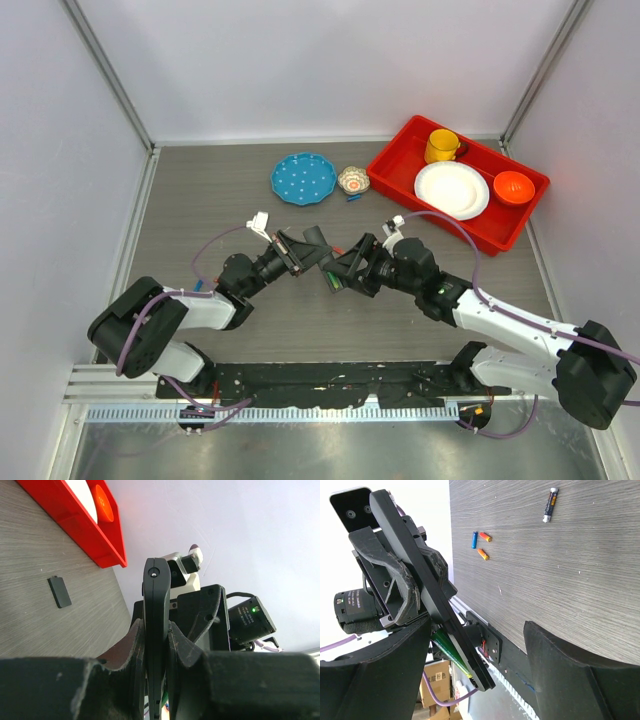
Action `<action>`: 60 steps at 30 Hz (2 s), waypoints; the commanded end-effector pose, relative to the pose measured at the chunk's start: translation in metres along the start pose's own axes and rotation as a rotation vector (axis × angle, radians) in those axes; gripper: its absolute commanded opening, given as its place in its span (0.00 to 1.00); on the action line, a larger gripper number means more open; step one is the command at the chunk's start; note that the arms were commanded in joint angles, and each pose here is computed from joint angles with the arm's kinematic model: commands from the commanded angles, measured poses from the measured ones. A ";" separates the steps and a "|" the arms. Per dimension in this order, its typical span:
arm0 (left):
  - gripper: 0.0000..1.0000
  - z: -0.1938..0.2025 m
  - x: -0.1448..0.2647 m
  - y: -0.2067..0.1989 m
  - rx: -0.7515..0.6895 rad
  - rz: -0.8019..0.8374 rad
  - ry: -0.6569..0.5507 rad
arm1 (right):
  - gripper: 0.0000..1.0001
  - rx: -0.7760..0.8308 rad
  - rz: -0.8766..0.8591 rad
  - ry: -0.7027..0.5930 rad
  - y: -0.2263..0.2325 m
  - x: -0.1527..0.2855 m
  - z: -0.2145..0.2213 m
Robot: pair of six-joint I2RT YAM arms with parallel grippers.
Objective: Load the batteries into the remote control
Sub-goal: Load the battery into the remote control.
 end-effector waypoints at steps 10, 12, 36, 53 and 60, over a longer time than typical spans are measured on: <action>0.00 -0.017 0.000 -0.044 -0.090 0.211 -0.098 | 0.83 0.029 -0.066 0.004 0.029 0.008 -0.002; 0.00 -0.016 -0.001 -0.043 -0.092 0.211 -0.095 | 0.83 0.033 -0.074 0.004 0.032 0.009 -0.002; 0.00 -0.025 0.003 -0.066 -0.091 0.268 -0.128 | 0.74 0.055 -0.114 0.027 0.021 0.015 0.001; 0.00 -0.030 0.003 -0.074 -0.084 0.289 -0.141 | 0.70 0.053 -0.237 0.055 0.036 0.019 0.006; 0.00 -0.032 0.005 -0.080 -0.084 0.304 -0.149 | 0.64 0.021 -0.252 0.055 0.031 0.018 0.004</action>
Point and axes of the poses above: each gripper's point midway between its finger pads, its own x axis back along the fingers, its own y axis along the line the jaws close on, z = x × y, the point moved 2 cm from there along x, back along the fingers, and after that the axes turned 10 degrees about -x, right-handed, at the moved point
